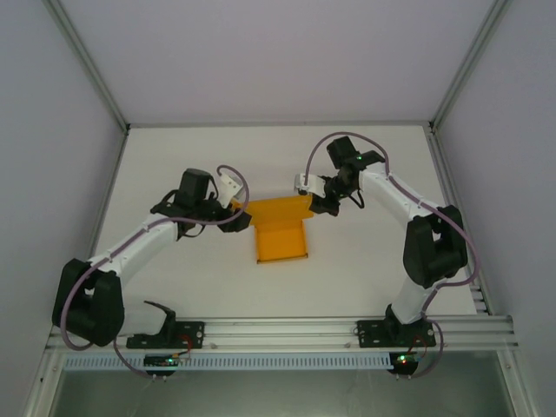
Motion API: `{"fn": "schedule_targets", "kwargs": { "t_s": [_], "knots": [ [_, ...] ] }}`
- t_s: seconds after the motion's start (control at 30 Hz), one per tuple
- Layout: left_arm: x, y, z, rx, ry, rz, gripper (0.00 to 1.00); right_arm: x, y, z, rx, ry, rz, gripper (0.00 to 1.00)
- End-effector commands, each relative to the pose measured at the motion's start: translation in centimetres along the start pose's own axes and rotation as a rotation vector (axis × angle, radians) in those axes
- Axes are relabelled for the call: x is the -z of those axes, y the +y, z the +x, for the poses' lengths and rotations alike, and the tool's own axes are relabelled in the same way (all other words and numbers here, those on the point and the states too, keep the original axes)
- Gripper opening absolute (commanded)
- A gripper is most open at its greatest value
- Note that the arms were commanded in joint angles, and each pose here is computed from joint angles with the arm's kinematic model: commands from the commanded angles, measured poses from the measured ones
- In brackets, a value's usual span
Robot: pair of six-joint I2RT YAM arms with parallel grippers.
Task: Assemble paper box
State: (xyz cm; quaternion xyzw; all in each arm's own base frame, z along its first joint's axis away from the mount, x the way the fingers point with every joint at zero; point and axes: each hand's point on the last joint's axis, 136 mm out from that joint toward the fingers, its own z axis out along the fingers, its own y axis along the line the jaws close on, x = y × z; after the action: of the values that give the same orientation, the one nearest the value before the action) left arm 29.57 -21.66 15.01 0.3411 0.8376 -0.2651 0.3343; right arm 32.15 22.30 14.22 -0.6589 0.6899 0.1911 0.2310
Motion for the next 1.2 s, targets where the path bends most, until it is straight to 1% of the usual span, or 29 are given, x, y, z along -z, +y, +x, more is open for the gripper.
{"fn": "schedule_targets", "kwargs": {
  "t_s": [0.0,0.03,0.07,0.13,0.17,0.27,0.33,0.4,0.47,0.5,0.57,0.63,0.73,0.83,0.87,0.93,1.0,1.1,1.17],
  "knots": [
    [-0.3,-0.3,-0.5,-0.033,0.022,0.015,0.5,0.2,-0.2,-0.3,-0.005,-0.023,-0.005,0.03],
    [-0.5,-0.2,-0.5,-0.033,0.031,0.015,0.42,0.2,-0.3,-0.3,-0.009,-0.024,0.0,0.03],
    [-0.6,-0.2,-0.6,-0.031,0.035,0.012,0.32,0.1,-0.5,-0.4,-0.017,-0.025,0.007,0.03],
    [-0.8,0.0,-0.7,-0.024,0.041,-0.006,0.05,0.2,-0.9,-0.3,-0.038,-0.022,0.022,0.03],
    [-0.8,0.2,-0.8,-0.02,0.041,-0.024,0.0,0.2,-1.1,-0.4,-0.048,-0.023,0.032,0.03],
    [-0.3,0.6,-1.7,0.002,0.011,-0.07,0.0,0.4,-2.3,-0.9,-0.099,-0.032,0.09,0.02],
    [0.0,1.3,-2.6,0.033,-0.011,-0.126,0.0,0.8,-3.1,-1.8,-0.171,-0.061,0.146,0.02],
    [0.6,2.6,-3.8,0.093,-0.045,-0.219,0.0,0.8,-3.6,-2.8,-0.263,-0.084,0.213,0.02],
    [1.0,3.5,-5.0,0.166,-0.081,-0.272,0.0,0.9,-4.5,-4.0,-0.363,-0.107,0.313,0.02],
    [1.0,3.8,-5.7,0.209,-0.101,-0.281,0.0,0.7,-4.7,-4.5,-0.412,-0.124,0.348,0.07],
    [0.5,4.1,-6.7,0.281,-0.123,-0.29,0.0,0.3,-5.1,-5.9,-0.519,-0.196,0.389,0.09],
    [-0.2,3.9,-7.5,0.329,-0.121,-0.295,0.0,-0.2,-5.1,-7.3,-0.586,-0.239,0.403,0.07],
    [-1.6,4.0,-7.9,0.395,-0.127,-0.348,0.0,-0.5,-6.1,-8.4,-0.659,-0.265,0.506,0.03],
    [-3.5,3.3,-7.6,0.42,-0.095,-0.335,0.0,-0.9,-7.3,-8.8,-0.781,-0.302,0.556,0.01],
    [-4.0,3.4,-7.3,0.426,-0.08,-0.344,0.0,-1.1,-7.7,-9.0,-0.815,-0.31,0.569,0.0],
    [-4.3,4.1,-6.9,0.479,-0.086,-0.396,0.0,-1.5,-8.2,-9.3,-0.879,-0.325,0.598,0.0],
    [-4.5,4.2,-7.1,0.523,-0.115,-0.389,0.0,-2.2,-8.0,-10.4,-0.877,-0.351,0.576,0.0],
    [-4.9,3.5,-7.7,0.538,-0.146,-0.337,0.0,-2.8,-8.0,-10.7,-0.901,-0.361,0.593,0.0],
    [-4.8,3.4,-8.2,0.552,-0.167,-0.329,0.0,-3.2,-8.0,-11.0,-0.905,-0.372,0.591,0.0]
  ]
}}
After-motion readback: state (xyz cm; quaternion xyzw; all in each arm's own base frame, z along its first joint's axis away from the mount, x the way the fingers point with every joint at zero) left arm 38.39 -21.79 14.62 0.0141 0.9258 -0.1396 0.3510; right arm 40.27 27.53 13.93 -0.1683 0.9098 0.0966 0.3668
